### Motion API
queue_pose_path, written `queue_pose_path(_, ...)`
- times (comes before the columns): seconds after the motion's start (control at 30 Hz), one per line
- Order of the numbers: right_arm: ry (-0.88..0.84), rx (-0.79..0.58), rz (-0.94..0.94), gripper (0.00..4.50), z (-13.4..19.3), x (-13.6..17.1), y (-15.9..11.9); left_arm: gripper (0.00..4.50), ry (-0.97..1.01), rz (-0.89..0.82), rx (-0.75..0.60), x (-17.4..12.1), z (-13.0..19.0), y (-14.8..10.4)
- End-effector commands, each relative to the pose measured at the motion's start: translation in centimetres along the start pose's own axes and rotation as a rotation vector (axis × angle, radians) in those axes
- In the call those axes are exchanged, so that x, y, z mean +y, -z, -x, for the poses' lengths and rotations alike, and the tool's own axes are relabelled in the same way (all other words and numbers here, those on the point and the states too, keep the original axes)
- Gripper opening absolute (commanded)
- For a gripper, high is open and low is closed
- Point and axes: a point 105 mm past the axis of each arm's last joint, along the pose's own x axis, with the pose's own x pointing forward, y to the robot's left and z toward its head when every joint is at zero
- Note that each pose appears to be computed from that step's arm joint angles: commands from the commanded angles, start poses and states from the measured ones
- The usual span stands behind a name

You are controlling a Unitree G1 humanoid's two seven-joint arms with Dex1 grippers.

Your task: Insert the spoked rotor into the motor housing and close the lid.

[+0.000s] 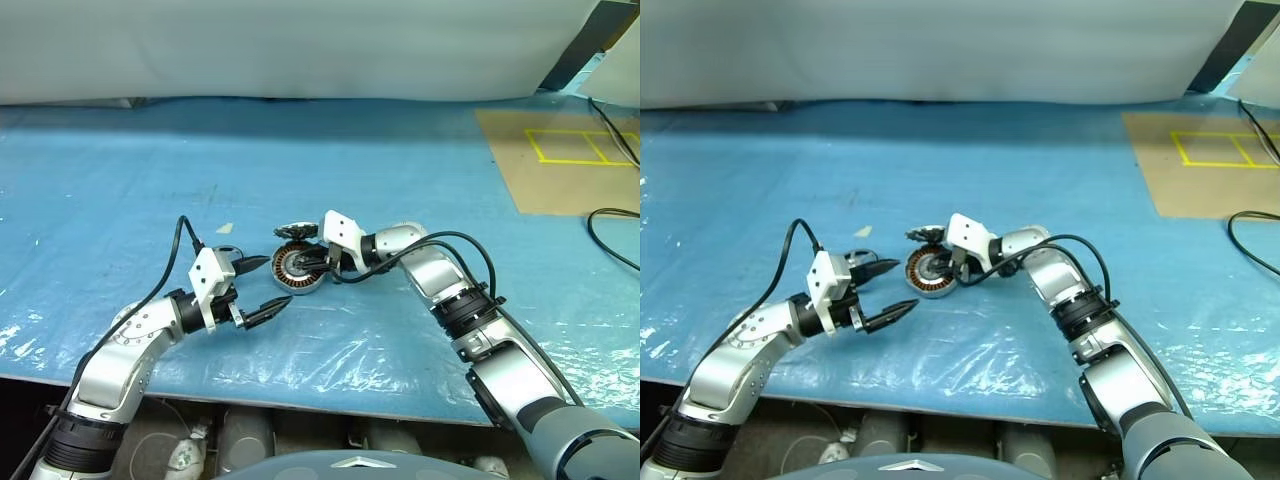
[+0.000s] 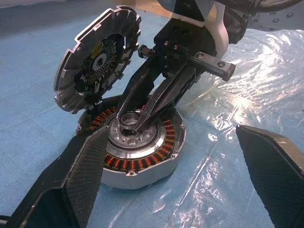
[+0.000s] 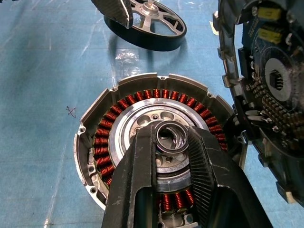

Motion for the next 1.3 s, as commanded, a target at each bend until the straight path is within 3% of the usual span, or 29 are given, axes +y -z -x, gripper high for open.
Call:
queue_pose_path(0.03,-0.002,-0.020,0.053,0.58,-0.2,0.0,-0.9,4.50,0.015,-0.034,-0.035,-0.4,-0.3,-1.2)
queue_pose_path(0.27,-0.003,-0.057,0.058,0.58,-0.2,-0.1,-2.2,4.50,0.013,-0.029,-0.033,-0.5,-0.3,-1.1)
queue_pose_path(1.3,-0.023,-0.002,0.072,0.58,-0.5,0.2,-0.8,4.50,0.007,-0.027,-0.034,-0.4,-0.4,-0.7)
